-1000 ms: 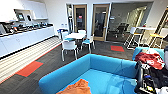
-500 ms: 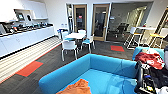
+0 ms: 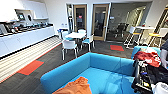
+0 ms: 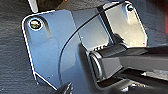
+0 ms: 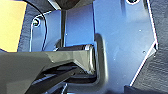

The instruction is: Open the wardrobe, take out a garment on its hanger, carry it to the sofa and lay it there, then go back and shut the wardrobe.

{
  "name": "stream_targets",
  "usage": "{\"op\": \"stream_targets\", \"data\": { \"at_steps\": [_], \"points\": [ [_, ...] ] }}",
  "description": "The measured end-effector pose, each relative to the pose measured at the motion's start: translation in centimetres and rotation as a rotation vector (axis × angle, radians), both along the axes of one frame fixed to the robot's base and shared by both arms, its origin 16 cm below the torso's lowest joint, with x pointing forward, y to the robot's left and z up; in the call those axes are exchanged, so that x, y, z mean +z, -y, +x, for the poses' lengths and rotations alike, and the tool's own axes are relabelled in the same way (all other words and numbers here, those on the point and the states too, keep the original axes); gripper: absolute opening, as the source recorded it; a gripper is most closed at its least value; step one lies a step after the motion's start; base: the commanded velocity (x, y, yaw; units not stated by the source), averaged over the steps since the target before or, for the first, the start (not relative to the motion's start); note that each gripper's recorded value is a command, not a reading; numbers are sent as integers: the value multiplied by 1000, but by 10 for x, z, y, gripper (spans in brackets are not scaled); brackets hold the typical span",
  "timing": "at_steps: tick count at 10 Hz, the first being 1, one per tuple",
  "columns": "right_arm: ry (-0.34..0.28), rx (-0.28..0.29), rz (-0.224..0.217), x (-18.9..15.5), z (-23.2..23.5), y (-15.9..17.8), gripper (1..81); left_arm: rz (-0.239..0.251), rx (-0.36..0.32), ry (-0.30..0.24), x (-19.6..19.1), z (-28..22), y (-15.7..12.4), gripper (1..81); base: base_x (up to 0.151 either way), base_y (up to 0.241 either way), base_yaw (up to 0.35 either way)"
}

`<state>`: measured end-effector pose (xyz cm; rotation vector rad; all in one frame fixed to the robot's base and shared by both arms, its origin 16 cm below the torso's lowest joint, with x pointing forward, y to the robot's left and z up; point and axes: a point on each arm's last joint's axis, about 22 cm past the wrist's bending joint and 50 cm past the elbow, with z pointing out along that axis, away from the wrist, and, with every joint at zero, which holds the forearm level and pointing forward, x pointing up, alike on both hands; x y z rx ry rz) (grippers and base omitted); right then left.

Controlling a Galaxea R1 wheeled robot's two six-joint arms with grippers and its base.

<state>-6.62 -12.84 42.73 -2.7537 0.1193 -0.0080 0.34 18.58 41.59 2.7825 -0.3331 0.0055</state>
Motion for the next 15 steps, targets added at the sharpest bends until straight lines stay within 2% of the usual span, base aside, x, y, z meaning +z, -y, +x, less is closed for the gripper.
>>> {"op": "stream_targets", "data": {
  "at_steps": [9, 15],
  "points": [
    [-2, 1, -2, 0, -2, 1, 811, -5, 0, 5, 0, 3, 5, 811, -97, 0, 0],
    [-2, 0, -2, 0, -3, 1, 811, -5, -2, 5, 0, 3, 5, 811, 0, 0, 0]
  ]
}}
